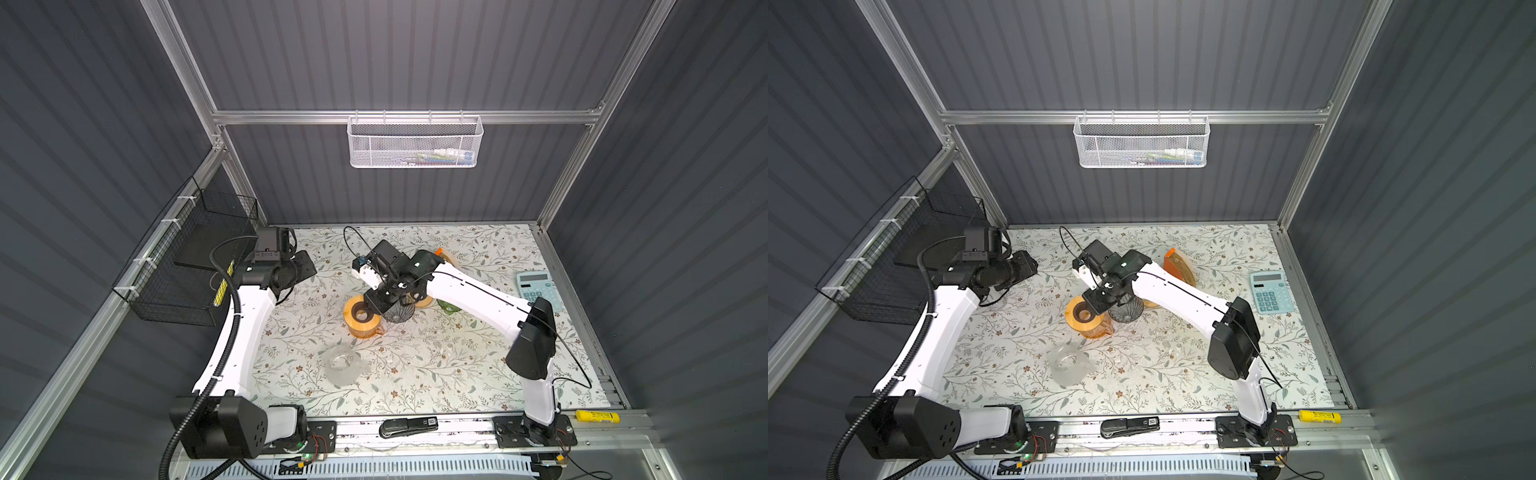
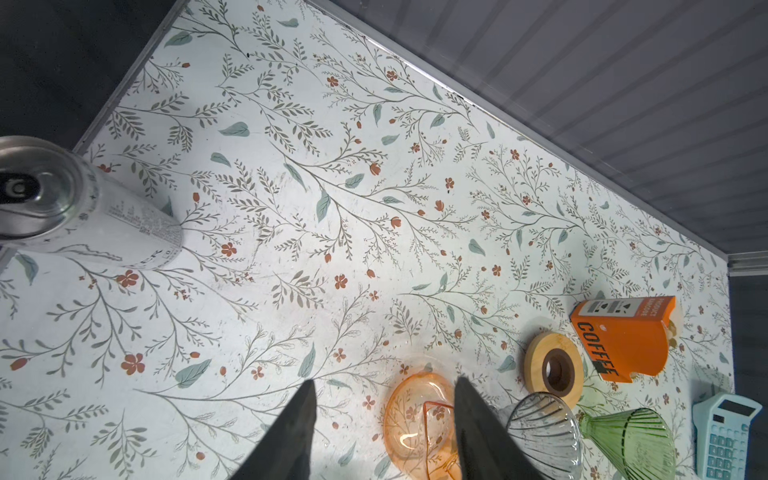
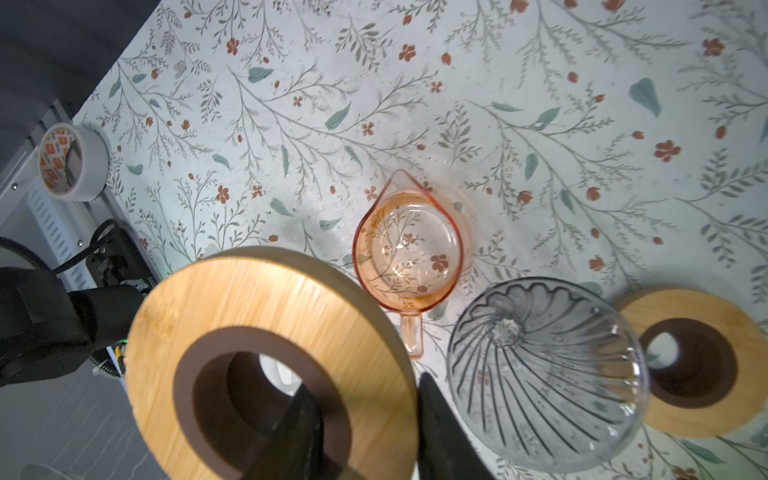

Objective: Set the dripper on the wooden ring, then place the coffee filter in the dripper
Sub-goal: 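Lift the bamboo ring and carry it toward the frosted pitcher with the right gripper, then lower the bamboo ring onto the top of the frosted pitcher with the right gripper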

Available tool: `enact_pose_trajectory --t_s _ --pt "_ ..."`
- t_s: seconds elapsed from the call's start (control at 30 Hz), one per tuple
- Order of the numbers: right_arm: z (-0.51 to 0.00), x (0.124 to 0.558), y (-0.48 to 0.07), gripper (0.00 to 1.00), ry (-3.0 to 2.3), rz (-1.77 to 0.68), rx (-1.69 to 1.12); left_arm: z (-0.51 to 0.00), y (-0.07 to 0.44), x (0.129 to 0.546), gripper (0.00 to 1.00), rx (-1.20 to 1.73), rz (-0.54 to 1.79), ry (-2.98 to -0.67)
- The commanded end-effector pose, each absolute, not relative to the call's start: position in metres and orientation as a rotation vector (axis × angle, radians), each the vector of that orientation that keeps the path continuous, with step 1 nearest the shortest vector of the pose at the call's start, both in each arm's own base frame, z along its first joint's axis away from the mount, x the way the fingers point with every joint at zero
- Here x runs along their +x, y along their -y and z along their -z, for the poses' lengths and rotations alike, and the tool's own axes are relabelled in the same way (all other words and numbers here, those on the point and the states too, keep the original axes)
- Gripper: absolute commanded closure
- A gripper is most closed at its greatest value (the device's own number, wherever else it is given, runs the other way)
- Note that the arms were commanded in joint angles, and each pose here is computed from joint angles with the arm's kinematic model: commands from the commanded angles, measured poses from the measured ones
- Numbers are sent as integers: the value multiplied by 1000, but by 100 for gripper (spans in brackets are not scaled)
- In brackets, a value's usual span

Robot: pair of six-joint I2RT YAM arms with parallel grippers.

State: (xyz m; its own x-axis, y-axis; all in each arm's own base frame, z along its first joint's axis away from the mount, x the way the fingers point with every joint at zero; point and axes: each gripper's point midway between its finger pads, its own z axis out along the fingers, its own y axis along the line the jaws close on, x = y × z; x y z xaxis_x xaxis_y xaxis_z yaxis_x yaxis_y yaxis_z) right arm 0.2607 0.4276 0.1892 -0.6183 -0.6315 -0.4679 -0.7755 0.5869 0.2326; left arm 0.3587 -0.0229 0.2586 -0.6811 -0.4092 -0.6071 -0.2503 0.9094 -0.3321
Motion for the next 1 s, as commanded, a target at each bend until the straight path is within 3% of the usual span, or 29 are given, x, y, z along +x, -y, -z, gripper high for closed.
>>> enact_pose_trajectory --t_s 0.0,0.4,0.97 --pt "-186 244 -429 80 -2521 -642 -1164 -270 19 349 46 -485 304 -2313" --pt "-168 210 -455 80 -2543 -696 -1277 -268 7 324 46 -514 226 -2323" --pt "-143 194 -488 79 -2559 -689 -1370 -278 1 316 45 -480 177 -2307"
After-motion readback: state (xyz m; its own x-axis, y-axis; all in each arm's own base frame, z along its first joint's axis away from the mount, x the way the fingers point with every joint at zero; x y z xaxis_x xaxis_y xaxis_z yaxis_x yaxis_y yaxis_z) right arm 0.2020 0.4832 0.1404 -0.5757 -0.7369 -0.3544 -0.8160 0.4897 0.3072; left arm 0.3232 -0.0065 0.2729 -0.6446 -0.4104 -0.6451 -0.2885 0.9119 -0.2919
